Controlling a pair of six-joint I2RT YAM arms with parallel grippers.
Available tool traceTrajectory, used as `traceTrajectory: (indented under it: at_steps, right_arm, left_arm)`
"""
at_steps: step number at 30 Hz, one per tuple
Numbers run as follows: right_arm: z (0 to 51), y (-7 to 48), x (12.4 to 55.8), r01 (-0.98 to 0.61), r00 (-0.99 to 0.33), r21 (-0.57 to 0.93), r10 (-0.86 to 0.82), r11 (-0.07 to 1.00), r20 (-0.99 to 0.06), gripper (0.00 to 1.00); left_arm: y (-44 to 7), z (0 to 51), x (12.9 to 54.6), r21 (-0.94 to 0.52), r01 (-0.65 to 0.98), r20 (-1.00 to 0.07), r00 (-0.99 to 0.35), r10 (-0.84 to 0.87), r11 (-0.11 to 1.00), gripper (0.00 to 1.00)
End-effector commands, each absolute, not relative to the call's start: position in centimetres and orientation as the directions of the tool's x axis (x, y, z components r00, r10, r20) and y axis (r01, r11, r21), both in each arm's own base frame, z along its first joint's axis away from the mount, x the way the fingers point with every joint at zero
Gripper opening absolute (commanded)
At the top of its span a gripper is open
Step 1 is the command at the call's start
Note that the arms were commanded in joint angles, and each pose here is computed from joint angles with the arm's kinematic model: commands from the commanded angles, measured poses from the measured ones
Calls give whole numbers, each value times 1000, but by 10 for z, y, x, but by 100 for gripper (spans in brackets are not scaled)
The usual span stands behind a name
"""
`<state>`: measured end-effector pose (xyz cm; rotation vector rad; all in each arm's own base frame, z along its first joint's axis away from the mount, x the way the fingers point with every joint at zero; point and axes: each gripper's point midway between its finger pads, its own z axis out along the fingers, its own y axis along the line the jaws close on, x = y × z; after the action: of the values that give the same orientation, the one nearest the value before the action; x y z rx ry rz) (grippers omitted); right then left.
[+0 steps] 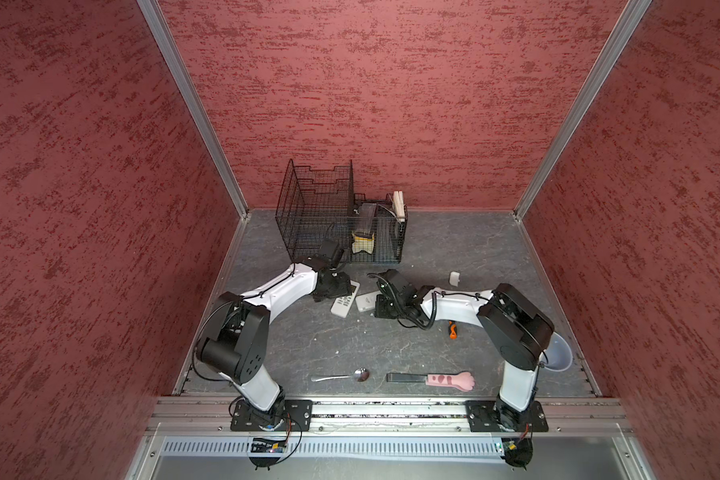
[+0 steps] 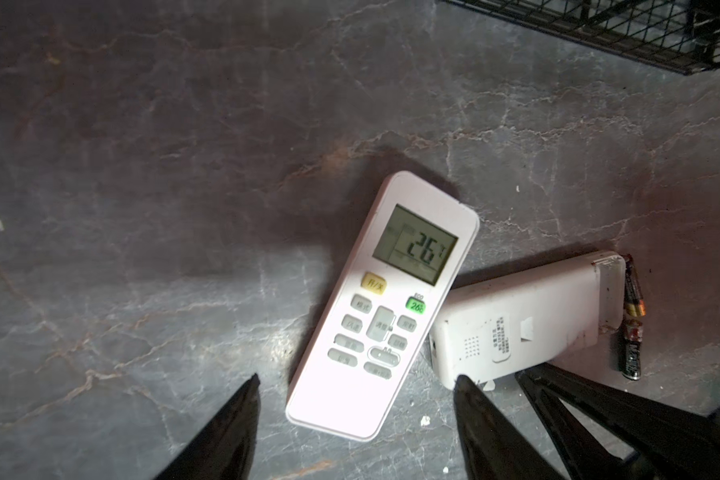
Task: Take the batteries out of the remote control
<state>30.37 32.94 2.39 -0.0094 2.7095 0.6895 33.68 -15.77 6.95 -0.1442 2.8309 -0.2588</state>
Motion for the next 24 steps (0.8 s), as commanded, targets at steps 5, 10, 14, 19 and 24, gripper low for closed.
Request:
traceTrajectory:
  at_steps: [5, 10, 14, 19, 24]
  right_arm:
    - [62, 315, 294, -120, -921, 481, 83, 869, -379, 14]
    - [86, 300, 287, -118, -901, 488, 113, 865, -418, 20]
    - [101, 293, 286, -118, -882, 495, 138, 861, -450, 22]
    - [106, 290, 286, -114, -875, 496, 149, 861, -460, 22]
    - [106, 291, 288, -116, -873, 496, 150, 861, -464, 22]
  left_arm:
    - [-174, 54, 357, -65, 68, -295, -954, 46, 996, 75]
    - [-189, 44, 364, -35, 139, -281, -952, 123, 990, 77]
    - [-190, 35, 366, 11, 153, -258, -954, 150, 988, 77]
    - [-182, 24, 362, 56, 146, -225, -962, 155, 988, 77]
    - [-171, 15, 357, 83, 120, -204, -970, 135, 989, 76]
